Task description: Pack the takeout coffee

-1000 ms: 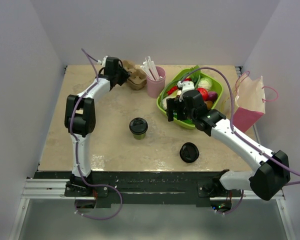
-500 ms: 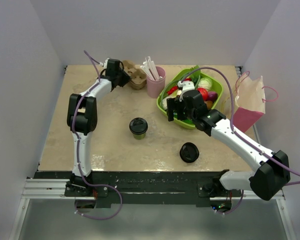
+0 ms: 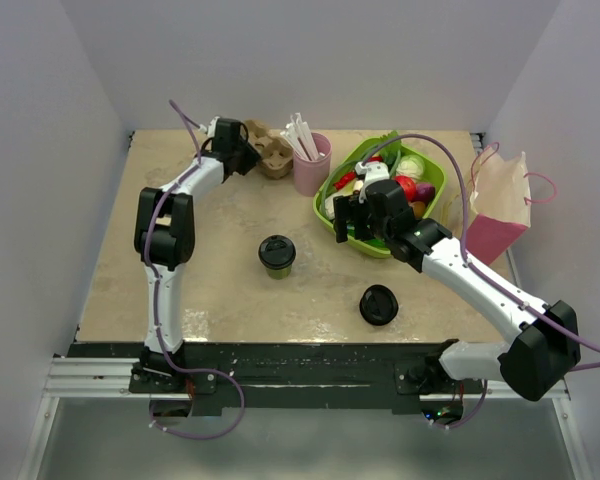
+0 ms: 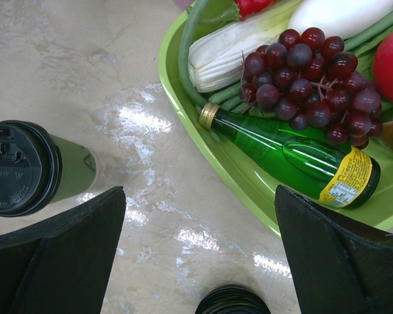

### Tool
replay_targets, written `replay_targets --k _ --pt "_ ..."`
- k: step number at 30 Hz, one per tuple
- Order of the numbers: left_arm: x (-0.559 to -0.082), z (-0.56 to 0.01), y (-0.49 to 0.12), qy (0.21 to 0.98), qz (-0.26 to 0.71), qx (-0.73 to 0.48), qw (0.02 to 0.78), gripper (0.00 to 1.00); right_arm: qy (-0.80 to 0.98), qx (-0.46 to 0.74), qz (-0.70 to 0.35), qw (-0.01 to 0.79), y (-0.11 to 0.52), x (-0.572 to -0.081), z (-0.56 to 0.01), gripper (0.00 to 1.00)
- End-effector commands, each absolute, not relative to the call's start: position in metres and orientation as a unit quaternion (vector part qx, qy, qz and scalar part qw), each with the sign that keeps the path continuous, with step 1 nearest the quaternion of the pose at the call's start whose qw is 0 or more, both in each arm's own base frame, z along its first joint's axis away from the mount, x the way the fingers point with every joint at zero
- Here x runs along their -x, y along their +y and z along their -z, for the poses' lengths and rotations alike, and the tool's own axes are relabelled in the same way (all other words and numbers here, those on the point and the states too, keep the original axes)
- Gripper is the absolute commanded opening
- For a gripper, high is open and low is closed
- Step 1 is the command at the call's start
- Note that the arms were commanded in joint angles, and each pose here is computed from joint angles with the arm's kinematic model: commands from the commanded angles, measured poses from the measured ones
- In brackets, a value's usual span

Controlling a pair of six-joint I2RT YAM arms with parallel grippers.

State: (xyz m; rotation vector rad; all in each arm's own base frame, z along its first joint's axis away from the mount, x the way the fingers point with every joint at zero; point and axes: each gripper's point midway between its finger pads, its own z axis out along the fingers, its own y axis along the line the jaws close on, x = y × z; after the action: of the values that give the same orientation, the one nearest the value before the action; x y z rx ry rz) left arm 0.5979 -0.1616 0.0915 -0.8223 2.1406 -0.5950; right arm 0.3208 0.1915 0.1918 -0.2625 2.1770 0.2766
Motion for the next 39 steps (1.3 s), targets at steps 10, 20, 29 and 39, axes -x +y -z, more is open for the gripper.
replay_targets --k 10,20,29,39 --pt "-0.619 -0.138 -0.162 0.84 0.202 0.266 0.428 0.31 0.867 0.093 -0.101 0.479 0.188 -0.332 -0.214 0.98" --pt "-0.621 -0.129 -0.162 0.847 0.195 0.262 0.42 0.3 0.867 0.089 -0.098 0.481 0.185 -0.33 -0.217 0.98" --pt "-0.619 -0.124 -0.163 0.851 0.193 0.262 0.413 0.3 0.868 0.088 -0.099 0.479 0.185 -0.331 -0.216 0.98" --pt "-0.618 -0.122 -0.158 0.852 0.181 0.267 0.412 0.31 0.867 0.087 -0.101 0.48 0.185 -0.33 -0.216 0.98"
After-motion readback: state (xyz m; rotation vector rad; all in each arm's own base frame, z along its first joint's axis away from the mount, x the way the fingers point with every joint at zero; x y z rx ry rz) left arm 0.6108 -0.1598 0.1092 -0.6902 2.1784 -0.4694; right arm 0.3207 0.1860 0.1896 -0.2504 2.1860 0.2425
